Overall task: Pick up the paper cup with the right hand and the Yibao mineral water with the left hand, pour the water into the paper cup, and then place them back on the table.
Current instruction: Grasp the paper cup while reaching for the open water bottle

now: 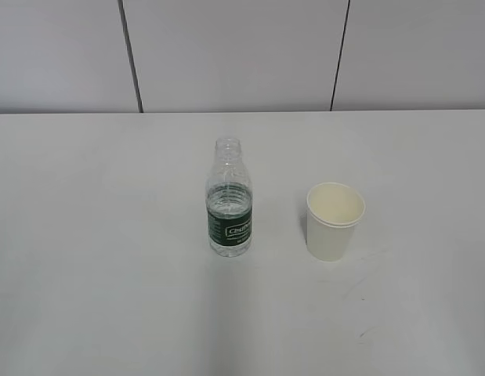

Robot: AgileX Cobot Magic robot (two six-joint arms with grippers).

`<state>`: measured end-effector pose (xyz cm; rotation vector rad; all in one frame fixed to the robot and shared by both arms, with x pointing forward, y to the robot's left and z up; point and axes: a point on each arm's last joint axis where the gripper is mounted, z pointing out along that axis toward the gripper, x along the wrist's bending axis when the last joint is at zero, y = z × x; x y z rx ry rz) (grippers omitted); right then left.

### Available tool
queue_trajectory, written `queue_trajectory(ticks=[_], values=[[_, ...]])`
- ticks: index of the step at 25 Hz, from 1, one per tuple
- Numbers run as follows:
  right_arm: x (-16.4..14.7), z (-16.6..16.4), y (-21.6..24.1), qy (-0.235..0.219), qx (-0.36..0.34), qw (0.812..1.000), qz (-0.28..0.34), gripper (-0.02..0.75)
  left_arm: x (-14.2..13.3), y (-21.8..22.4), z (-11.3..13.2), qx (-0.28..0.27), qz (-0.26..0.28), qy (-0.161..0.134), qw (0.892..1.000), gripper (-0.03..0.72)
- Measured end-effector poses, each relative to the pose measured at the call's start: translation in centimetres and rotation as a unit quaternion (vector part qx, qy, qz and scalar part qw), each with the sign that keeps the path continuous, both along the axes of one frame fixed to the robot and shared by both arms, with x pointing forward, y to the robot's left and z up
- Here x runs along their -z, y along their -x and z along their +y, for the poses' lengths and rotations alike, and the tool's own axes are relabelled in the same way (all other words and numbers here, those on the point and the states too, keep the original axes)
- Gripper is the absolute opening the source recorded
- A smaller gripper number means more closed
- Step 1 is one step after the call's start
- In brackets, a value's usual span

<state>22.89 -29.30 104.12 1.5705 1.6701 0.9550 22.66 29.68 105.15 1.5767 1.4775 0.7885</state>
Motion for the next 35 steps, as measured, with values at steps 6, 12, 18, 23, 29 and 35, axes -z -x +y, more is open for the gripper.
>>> queue_trajectory(ticks=[6, 12, 18, 23, 29, 35], values=[[-0.4, 0.0, 0.0, 0.001, -0.001, 1.000, -0.015, 0.585, -0.1, 0.0, 0.1, -0.005, -0.003, -0.006, 1.000, 0.422], [-3.3, -0.1, -1.6, 0.032, -0.008, 0.987, -0.155, 0.585, -1.5, -0.4, 0.5, -0.022, -0.075, -0.021, 0.997, 0.438], [-2.6, -0.2, -6.0, 0.038, 0.001, 0.980, -0.195, 0.585, -1.6, -2.8, 0.6, -0.035, -0.223, -0.034, 0.974, 0.438], [-0.2, -0.4, -8.2, 0.055, 0.010, 0.968, -0.244, 0.585, 1.0, -4.8, 0.3, -0.029, -0.268, -0.026, 0.963, 0.438], [3.2, -0.4, -10.1, 0.061, 0.013, 0.970, -0.236, 0.585, 1.7, -6.4, 0.1, -0.025, -0.286, -0.026, 0.957, 0.438], [3.5, -0.3, -12.0, 0.087, 0.001, 0.968, -0.236, 0.585, 2.0, -8.7, -0.2, -0.020, -0.249, -0.031, 0.968, 0.438]])
